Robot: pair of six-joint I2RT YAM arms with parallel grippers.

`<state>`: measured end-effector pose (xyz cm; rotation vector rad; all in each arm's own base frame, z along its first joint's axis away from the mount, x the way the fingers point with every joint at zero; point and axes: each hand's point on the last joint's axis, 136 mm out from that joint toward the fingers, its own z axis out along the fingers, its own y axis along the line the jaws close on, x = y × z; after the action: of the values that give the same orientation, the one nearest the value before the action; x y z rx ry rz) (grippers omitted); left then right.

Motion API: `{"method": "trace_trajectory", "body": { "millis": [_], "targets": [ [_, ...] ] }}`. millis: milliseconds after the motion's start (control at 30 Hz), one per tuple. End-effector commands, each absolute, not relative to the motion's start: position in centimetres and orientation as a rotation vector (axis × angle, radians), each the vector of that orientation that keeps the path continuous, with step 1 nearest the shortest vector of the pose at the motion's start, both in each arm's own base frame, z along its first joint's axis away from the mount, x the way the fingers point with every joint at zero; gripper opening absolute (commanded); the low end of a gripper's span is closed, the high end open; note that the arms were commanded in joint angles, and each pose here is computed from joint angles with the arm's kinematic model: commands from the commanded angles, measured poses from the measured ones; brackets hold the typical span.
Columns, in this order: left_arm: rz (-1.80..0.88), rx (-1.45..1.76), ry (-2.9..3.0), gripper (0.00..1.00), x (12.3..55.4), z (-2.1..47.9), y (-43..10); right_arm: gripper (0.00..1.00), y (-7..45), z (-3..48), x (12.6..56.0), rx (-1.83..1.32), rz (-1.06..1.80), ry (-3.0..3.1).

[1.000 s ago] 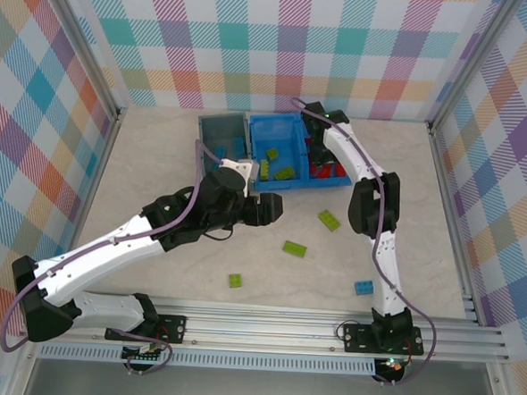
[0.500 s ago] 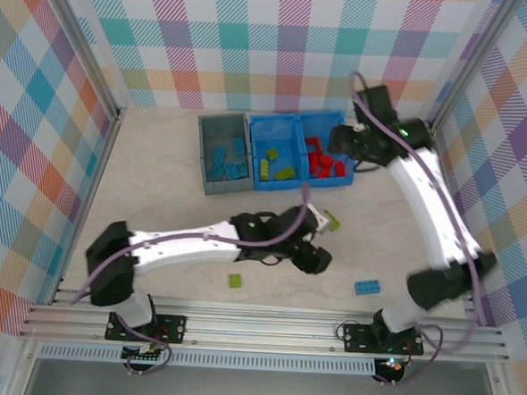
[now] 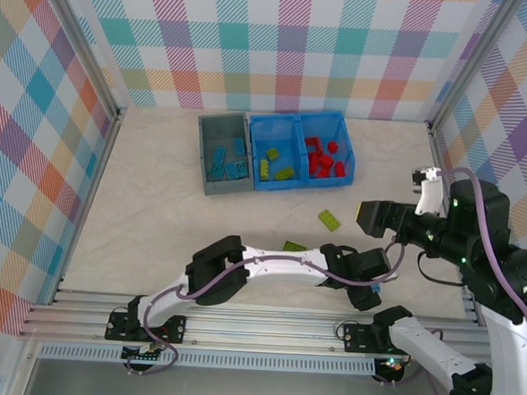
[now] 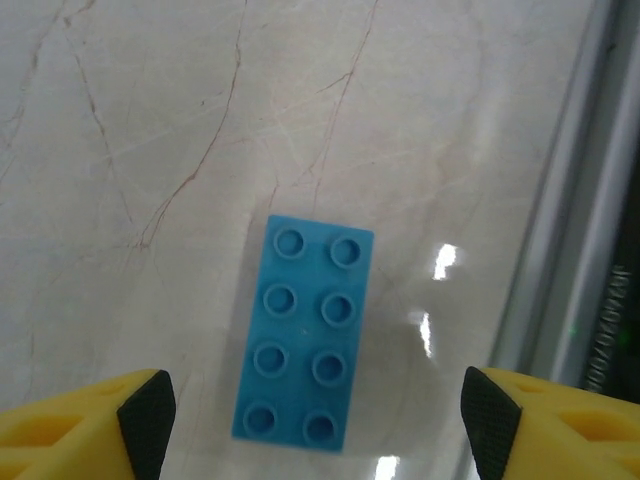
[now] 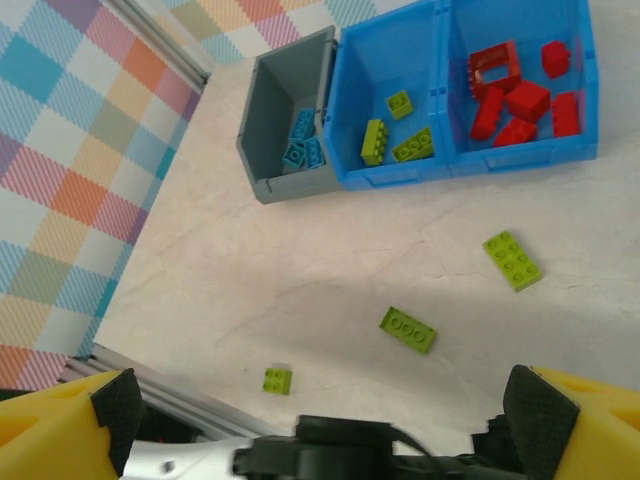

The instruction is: Sort the legos into containers by color

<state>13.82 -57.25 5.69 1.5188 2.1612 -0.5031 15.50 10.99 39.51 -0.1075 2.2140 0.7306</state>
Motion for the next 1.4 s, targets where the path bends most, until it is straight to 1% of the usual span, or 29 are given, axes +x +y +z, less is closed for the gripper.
{"method": "trace_trajectory", "body": {
  "millis": [0,167,233,267,333,400,533,600,667,800,900,967,1067,1167,1233,1367],
  "targets": [
    [-0.407,1.579,2.16,0.78,13.9,4.2,-57.1,0.95,11.3,39.9,14.1,-0.116,0.796,2.217],
    [-0.365,1.597,2.175,0.73,14.0,2.3,-57.7,0.94,11.0,39.3,14.2,-0.096,0.773,2.246],
    [-0.344,1.6,2.174,0.69,14.2,1.8,-58.0,0.93,11.3,39.3,14.2,-0.098,0.798,2.244],
    [-0.343,1.607,2.176,0.66,14.2,1.5,-58.2,0.93,11.3,39.2,14.2,-0.091,0.802,2.247],
    [-0.341,1.62,2.182,0.53,14.1,1.0,-58.5,0.93,11.3,38.9,14.2,-0.082,0.801,2.253],
    [-0.335,1.623,2.192,0.43,14.1,0.6,-58.4,0.93,11.3,38.8,14.2,-0.078,0.801,2.255],
    [-0.342,1.613,2.187,0.29,14.1,1.0,-58.4,0.92,11.1,38.8,14.3,-0.07,0.786,2.256],
    [-0.337,1.598,2.18,0.26,14.3,1.6,-58.2,0.92,11.1,38.9,14.4,-0.071,0.784,2.251],
    [-0.332,1.566,2.165,0.26,14.7,2.9,-58.1,0.92,11.1,38.8,14.5,-0.074,0.779,2.255],
    [-0.348,1.414,2.143,0.24,16.2,7.9,-56.8,0.91,11.7,38.9,14.9,-0.108,0.792,2.25],
    [-0.418,1.213,2.184,0.24,18.3,12.4,-53.6,0.91,13.6,39.8,14.7,-0.23,0.903,2.204],
    [-0.463,1.057,2.21,0.25,20.2,15.2,-50.5,0.91,15.3,40.5,14.5,-0.332,1.006,2.151],
    [-0.479,0.816,2.28,0.25,23.2,18.0,-44.2,0.91,16.9,40.4,15.5,-0.394,1.07,2.132],
    [-0.455,0.58,2.345,0.26,26.2,20.1,-36.9,0.87,18.2,39.1,17.9,-0.418,1.064,2.183],
    [-0.427,0.45,2.381,0.27,27.9,20.9,-32.5,0.87,19.6,38.2,19.3,-0.461,1.053,2.2],
    [-0.386,0.193,2.447,0.27,32.2,21.5,-24.7,0.86,24.7,35.9,20.9,-0.613,0.977,2.236]
  ]
}}
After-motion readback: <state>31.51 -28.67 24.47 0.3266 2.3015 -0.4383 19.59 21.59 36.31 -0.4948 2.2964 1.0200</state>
